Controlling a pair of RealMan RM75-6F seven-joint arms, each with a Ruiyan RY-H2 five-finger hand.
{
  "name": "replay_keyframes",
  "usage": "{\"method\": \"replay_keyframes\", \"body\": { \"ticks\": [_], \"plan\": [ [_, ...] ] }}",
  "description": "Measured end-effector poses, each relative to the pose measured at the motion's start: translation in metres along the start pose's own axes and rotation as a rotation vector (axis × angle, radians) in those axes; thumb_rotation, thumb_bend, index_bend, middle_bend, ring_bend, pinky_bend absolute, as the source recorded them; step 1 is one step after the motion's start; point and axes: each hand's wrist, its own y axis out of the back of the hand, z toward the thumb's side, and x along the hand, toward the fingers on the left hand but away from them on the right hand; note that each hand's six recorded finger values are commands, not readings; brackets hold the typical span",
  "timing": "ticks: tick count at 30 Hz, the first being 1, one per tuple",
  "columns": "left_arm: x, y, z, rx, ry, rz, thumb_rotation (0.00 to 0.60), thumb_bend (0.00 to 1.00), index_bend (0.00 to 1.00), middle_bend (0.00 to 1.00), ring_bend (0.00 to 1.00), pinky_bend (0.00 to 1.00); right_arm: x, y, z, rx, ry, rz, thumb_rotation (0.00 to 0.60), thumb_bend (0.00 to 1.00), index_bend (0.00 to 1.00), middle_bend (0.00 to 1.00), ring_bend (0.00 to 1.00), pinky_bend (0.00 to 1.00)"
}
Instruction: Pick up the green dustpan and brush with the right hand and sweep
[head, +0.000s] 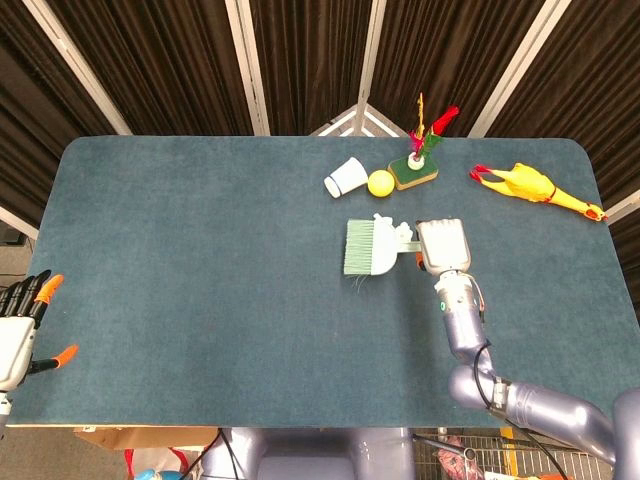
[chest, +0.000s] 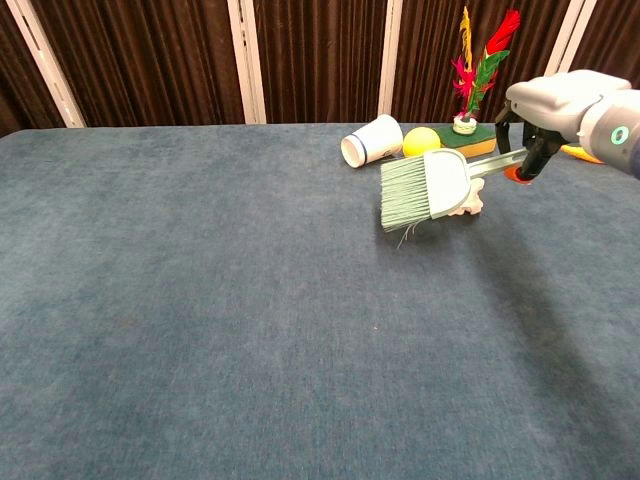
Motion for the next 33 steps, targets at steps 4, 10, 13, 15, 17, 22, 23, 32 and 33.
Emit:
{"method": "replay_keyframes", "body": {
  "ticks": [4,10,13,15,17,22,23,32,33],
  "plan": [
    [0.0,0.0,0.001,-0.006,-0.005,-0.003,0.6,0.0,0.0,0.0,0.0,0.02,-0.015,-0.005,-0.003,0.036,-0.027,0.006,0.6,0.6,0.76,0.94,0.98,0.85],
    [0.002,-0.002,-0.001,-0.019,0.005,-0.014,0.6,0.0,0.0,0.0,0.0,0.02,-0.031,-0.011,-0.013,0.064,-0.069,0.022,0.6,0.6,0.76,0.94,0.98,0.85],
    [0.004,-0.001,-0.001,-0.025,0.006,-0.014,0.6,0.0,0.0,0.0,0.0,0.02,-0.035,-0.014,-0.027,0.089,-0.097,0.03,0.6,0.6,0.76,0.94,0.98,0.85],
    [0.004,-0.001,-0.001,-0.025,0.004,-0.016,0.6,0.0,0.0,0.0,0.0,0.02,-0.035,-0.016,-0.037,0.119,-0.111,0.033,0.6,0.6,0.76,0.94,0.98,0.85],
    [0.003,-0.002,0.0,-0.024,0.002,-0.019,0.6,0.0,0.0,0.0,0.0,0.02,-0.033,-0.017,-0.051,0.151,-0.129,0.034,0.6,0.6,0.76,0.94,0.98,0.85],
    [0.003,-0.002,0.001,-0.025,-0.001,-0.02,0.6,0.0,0.0,0.0,0.0,0.02,-0.028,-0.012,-0.087,0.212,-0.187,0.022,0.6,0.6,0.76,0.94,0.98,0.85],
    [0.003,-0.001,0.001,-0.025,-0.002,-0.019,0.6,0.0,0.0,0.0,0.0,0.02,-0.026,-0.009,-0.097,0.227,-0.203,0.016,0.6,0.6,0.76,0.94,0.98,0.85],
    [0.001,0.0,0.003,-0.028,-0.012,-0.009,0.6,0.0,0.0,0.0,0.0,0.02,-0.006,0.022,-0.168,0.329,-0.33,-0.024,0.6,0.6,0.76,0.94,0.98,0.85],
    [0.001,0.0,0.003,-0.027,-0.012,-0.009,0.6,0.0,0.0,0.0,0.0,0.02,-0.004,0.026,-0.171,0.326,-0.337,-0.03,0.6,0.6,0.76,0.94,0.98,0.85]
  ]
}}
